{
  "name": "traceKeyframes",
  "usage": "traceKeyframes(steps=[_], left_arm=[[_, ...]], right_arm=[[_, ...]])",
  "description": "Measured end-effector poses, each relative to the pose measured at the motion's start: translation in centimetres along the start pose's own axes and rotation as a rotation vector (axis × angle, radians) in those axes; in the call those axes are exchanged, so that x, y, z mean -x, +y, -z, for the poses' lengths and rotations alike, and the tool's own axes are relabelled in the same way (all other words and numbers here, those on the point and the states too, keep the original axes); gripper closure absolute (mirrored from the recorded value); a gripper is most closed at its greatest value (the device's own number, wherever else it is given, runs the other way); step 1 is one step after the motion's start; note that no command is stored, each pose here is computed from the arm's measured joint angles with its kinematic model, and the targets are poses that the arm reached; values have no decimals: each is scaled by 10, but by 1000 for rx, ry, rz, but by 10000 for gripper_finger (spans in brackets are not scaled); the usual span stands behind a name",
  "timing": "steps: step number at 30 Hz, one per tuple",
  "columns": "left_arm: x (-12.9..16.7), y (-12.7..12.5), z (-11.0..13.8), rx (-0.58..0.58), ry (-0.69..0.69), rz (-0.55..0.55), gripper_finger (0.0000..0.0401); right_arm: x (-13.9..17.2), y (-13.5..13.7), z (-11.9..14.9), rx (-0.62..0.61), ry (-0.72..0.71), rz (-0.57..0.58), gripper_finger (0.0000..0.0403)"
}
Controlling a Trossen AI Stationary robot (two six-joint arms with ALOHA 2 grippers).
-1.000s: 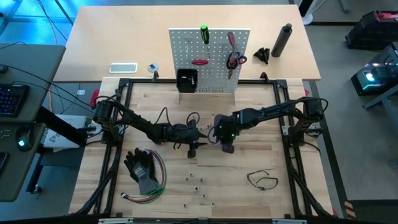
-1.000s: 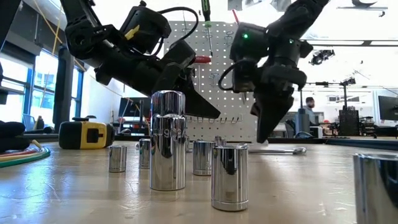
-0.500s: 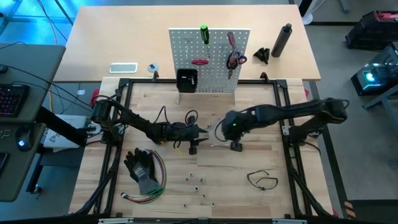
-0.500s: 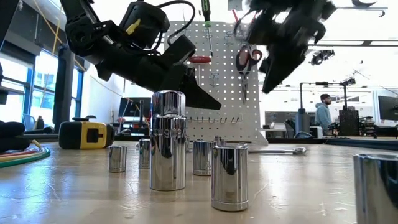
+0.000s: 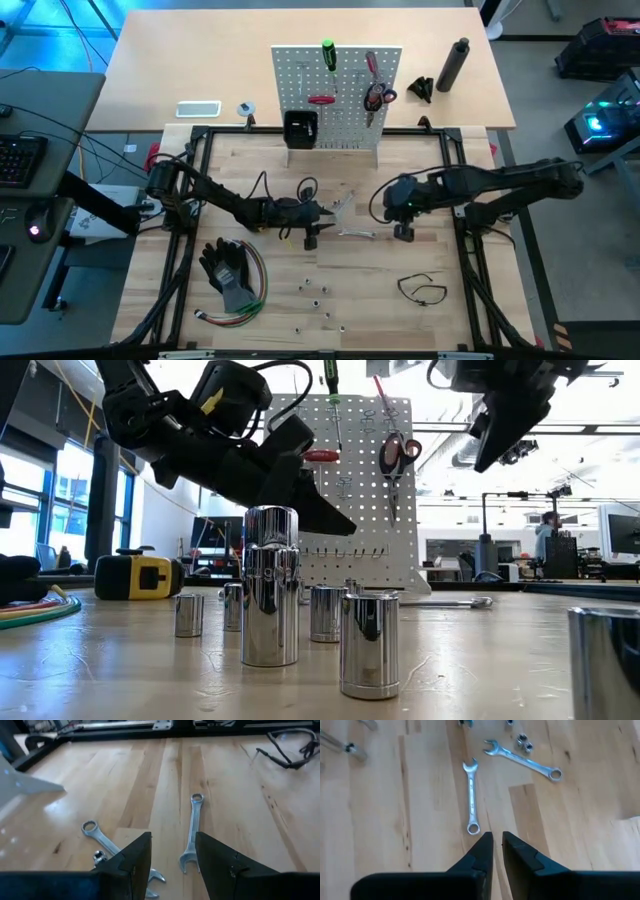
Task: Hang tools onto peg board
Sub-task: Hang the right silver wrench on the white peg board
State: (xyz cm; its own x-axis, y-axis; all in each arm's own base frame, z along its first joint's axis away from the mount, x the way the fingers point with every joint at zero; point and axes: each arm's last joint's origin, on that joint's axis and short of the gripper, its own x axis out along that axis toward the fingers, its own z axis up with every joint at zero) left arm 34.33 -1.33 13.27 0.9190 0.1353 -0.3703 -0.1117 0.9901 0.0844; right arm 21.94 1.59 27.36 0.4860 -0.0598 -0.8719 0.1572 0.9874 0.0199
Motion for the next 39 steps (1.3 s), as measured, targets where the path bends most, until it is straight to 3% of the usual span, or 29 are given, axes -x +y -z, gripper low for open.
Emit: traceKeyframes(steps=[8,16,21,36,37,39], left_arm=[[0,0,0,30,4,0,254],[0,0,0,30,5,0,254],[0,0,0,30,5,0,254],[0,0,0,30,4,-1,254],[0,0,1,15,10,0,254],[1,0,8,-151,66,15,254]], right_arm=[[-19,6,16,-17,38,2,369],[-57,6,56,-139,145,-25,369],[-75,15,76,-141,121,-64,369],[-75,33,71,-18,-56,-89,369],[-75,34,71,-5,-66,-77,369],[-75,35,70,12,-86,-56,369]])
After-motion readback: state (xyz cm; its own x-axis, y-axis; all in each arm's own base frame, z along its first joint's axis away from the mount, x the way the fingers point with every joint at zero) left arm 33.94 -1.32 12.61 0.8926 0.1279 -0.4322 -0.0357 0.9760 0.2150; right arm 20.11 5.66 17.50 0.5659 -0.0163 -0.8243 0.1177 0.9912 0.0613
